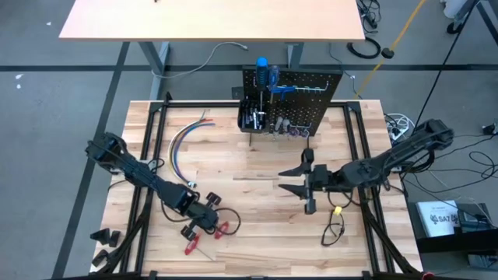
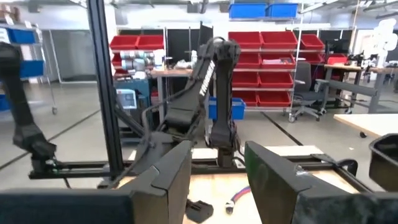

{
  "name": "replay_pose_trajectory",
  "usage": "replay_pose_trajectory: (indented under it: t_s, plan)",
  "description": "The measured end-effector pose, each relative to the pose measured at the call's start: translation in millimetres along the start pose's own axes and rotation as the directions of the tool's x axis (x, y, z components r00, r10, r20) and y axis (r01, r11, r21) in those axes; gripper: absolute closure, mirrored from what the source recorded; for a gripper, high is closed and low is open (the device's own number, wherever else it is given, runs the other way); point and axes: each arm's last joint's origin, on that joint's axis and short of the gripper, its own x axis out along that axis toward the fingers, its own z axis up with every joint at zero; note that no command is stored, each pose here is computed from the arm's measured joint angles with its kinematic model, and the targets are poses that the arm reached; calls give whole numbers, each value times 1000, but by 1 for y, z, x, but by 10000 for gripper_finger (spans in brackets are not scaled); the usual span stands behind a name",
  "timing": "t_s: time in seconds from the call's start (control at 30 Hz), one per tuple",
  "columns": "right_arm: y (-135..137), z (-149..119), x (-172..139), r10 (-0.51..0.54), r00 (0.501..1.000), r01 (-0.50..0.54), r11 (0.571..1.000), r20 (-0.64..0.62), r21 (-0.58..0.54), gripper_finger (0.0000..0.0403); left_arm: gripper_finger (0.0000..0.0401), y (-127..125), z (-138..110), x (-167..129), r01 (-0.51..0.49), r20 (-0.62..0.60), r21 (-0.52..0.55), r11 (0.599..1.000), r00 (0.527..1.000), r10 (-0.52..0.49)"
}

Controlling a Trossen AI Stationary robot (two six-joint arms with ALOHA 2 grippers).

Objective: Hang tools onto peg board
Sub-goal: Hang the top red allen wrench on the peg board

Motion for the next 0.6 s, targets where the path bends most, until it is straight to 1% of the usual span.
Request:
replay_pose_trajectory:
  t_s: [0.07, 0.2, 0.27, 0.33, 0.4, 0.43, 0.53, 0.6]
  plan:
    - [0, 6, -7, 11, 1000, -11, 1000, 5, 4, 261, 397, 5, 8, -12, -21, 62, -11, 1000, 998, 22]
    - [-1, 20, -22, 39, 999, -39, 999, 14, 13, 261, 398, 14, 15, -42, -60, 154, 15, 998, 986, 57]
    - [-1, 23, -30, 53, 999, -53, 999, 0, 10, 261, 398, 20, 18, -62, -107, 228, 20, 994, 969, 100]
    - [-2, 26, -36, 63, 998, -63, 998, -13, 6, 261, 398, 25, 21, -85, -154, 323, 16, 988, 936, 141]
    - [-3, 28, -41, 61, 998, -61, 998, -23, 3, 261, 399, 30, 21, -107, -194, 419, -5, 981, 890, 178]
    - [-3, 29, -43, 47, 999, -47, 999, -25, 1, 261, 399, 33, 21, -119, -215, 474, -22, 976, 858, 199]
    - [-6, 29, -45, -24, 999, 23, 999, -41, -24, 261, 399, 42, 21, -152, -289, 628, -52, 956, 734, 256]
    - [-8, 28, -45, -77, 996, 75, 996, -46, -47, 261, 399, 50, 22, -167, -320, 718, -51, 946, 647, 257]
